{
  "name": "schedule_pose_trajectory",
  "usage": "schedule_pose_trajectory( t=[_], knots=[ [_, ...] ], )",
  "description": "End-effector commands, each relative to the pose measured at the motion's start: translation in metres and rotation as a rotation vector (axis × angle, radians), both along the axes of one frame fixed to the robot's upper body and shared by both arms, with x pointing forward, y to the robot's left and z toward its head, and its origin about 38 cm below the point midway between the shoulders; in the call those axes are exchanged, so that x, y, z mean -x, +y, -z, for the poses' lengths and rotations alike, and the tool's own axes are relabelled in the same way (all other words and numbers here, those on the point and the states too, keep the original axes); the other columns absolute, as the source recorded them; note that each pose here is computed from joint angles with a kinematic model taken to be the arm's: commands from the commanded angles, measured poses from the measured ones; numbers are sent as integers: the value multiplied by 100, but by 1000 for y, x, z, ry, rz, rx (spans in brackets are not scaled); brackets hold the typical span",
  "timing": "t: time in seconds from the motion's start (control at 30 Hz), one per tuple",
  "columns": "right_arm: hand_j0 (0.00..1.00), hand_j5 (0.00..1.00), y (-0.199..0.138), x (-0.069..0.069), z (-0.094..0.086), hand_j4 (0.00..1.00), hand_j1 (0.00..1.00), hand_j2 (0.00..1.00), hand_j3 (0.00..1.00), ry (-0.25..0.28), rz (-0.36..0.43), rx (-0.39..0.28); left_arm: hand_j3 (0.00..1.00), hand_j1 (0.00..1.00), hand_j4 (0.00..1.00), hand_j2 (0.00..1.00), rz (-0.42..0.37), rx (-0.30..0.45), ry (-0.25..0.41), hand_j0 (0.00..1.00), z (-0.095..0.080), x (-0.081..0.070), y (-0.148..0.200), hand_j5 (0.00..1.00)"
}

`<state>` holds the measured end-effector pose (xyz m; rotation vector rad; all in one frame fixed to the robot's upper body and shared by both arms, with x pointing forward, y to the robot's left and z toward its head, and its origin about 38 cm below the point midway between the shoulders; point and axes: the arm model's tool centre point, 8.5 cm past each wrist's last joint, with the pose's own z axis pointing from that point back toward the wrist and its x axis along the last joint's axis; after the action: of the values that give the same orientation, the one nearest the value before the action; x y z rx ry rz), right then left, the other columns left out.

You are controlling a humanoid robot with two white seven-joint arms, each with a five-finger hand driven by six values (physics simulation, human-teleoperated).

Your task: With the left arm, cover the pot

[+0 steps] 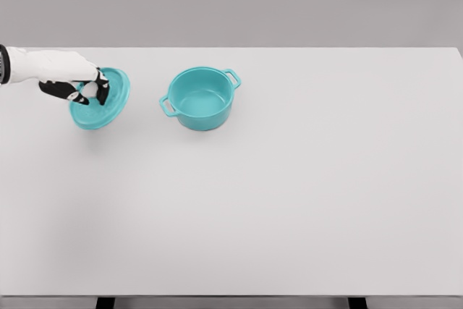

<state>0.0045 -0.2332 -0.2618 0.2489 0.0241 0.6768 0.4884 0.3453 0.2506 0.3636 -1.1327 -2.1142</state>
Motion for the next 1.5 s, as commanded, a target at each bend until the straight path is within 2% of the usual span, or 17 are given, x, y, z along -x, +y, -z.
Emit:
schedule_pose_trajectory(
  t=[0.0, 0.1, 0.4, 0.57, 0.73, 0.83, 1.07, 1.2, 1.33, 1.47],
  knots=[
    [100, 100, 0, 0, 0, 100, 100, 100, 100, 0, 0, 0, 41, 41, 41, 41, 16, 12, -1, 41, 0, -1, -9, 41],
    [100, 100, 0, 0, 0, 100, 100, 100, 100, 0, 0, 0, 41, 41, 41, 41, 45, 25, -13, 41, -4, -6, -25, 41],
    [100, 100, 0, 0, 0, 100, 100, 100, 100, 0, 0, 0, 41, 41, 41, 41, 122, 54, -73, 41, -30, -19, -67, 41],
    [100, 100, 0, 0, 0, 100, 100, 100, 100, 0, 0, 0, 41, 41, 41, 41, 164, 72, -89, 41, -38, -23, -90, 41],
    [100, 100, 0, 0, 0, 100, 100, 100, 100, 0, 0, 0, 40, 40, 40, 40, 205, 87, -95, 40, -40, -25, -113, 40],
    [100, 100, 0, 0, 0, 100, 100, 100, 100, 0, 0, 0, 42, 42, 42, 42, 236, 50, -114, 42, -39, -27, -129, 42],
    [100, 100, 0, 0, 0, 100, 100, 100, 100, 0, 0, 0, 43, 43, 43, 43, 258, 55, -111, 43, -36, -27, -141, 43],
    [100, 100, 0, 0, 0, 100, 100, 100, 100, 0, 0, 0, 50, 50, 50, 50, 259, 56, -106, 50, -33, -27, -143, 50],
    [100, 100, 0, 0, 0, 100, 100, 100, 100, 0, 0, 0, 67, 67, 67, 67, 259, 36, -107, 67, -30, -27, -142, 67],
    [100, 100, 0, 0, 0, 100, 100, 100, 100, 0, 0, 0, 75, 75, 75, 75, 263, 26, -110, 75, -29, -27, -144, 75]
  ],
)
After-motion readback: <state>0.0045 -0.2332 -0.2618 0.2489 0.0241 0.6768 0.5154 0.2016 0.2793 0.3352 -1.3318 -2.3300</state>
